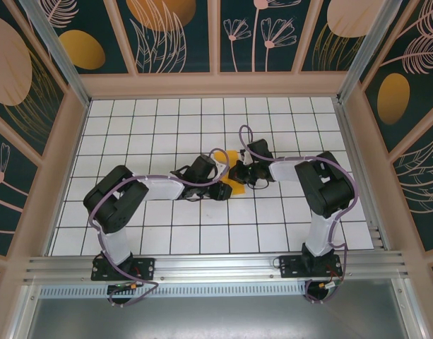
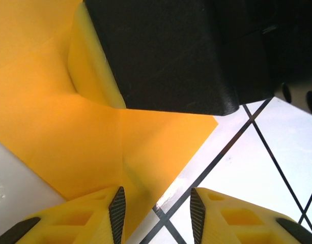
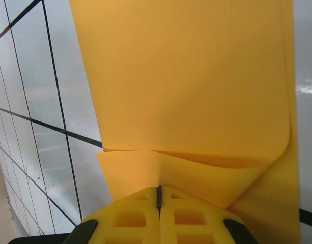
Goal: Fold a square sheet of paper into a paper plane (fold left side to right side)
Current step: Fold the triangle a second time at the center of the table.
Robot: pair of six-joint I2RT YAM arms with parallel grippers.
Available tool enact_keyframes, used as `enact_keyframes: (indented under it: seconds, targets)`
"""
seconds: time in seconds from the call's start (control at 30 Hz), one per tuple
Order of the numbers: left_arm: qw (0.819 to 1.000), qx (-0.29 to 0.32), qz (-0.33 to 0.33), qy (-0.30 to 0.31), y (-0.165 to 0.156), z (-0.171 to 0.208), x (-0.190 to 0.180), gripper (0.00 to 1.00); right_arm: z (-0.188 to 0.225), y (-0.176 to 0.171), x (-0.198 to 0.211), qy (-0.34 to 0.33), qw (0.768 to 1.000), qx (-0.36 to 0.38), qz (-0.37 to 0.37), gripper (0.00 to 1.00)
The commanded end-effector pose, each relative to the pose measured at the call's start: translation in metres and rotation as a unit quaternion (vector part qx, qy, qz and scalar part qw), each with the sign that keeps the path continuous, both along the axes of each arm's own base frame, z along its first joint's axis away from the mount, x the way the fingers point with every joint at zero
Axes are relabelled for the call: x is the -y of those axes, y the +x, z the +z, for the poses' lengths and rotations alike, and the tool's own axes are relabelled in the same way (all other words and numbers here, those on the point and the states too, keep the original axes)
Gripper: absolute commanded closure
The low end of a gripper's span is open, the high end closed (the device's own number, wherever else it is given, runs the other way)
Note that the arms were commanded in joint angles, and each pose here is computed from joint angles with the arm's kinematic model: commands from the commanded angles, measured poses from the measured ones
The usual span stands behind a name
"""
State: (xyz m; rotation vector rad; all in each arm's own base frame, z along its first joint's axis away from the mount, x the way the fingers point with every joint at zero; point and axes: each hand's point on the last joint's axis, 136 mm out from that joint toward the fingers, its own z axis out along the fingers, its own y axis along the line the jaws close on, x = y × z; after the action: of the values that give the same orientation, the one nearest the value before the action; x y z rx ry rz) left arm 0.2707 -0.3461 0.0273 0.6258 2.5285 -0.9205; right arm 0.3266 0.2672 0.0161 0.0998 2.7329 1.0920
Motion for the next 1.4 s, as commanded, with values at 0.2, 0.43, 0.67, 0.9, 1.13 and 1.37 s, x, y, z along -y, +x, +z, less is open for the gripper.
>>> enact_keyframes:
  seconds: [0.2, 0.43, 0.67, 0.9, 1.13, 1.37]
  targets:
    - [0.999, -0.034, 0.001, 0.032, -0.013, -0.027, -0.015, 0.64, -0.027, -0.023, 0.026, -0.056, 0.997, -0.051, -0.007, 0.99]
    - [0.997, -0.055, 0.0, 0.053, -0.024, -0.047, -0.025, 0.74, 0.019, -0.004, 0.02, -0.007, 1.0, 0.019, -0.01, 1.0]
    - [0.997, -0.062, -0.002, 0.055, -0.024, -0.052, -0.023, 0.8, 0.037, -0.014, 0.014, 0.02, 0.999, 0.038, 0.001, 1.0]
    - [0.996, -0.064, -0.002, 0.059, -0.025, -0.054, -0.024, 0.83, 0.032, -0.032, -0.004, 0.035, 0.999, 0.027, 0.021, 1.0]
    - [0.996, -0.064, -0.002, 0.062, -0.024, -0.055, -0.025, 0.84, 0.023, -0.028, -0.017, 0.032, 0.999, 0.026, 0.031, 1.0]
    - [0.995, -0.067, -0.001, 0.067, -0.026, -0.058, -0.027, 0.85, 0.002, -0.025, -0.008, -0.013, 0.999, 0.021, 0.025, 1.0]
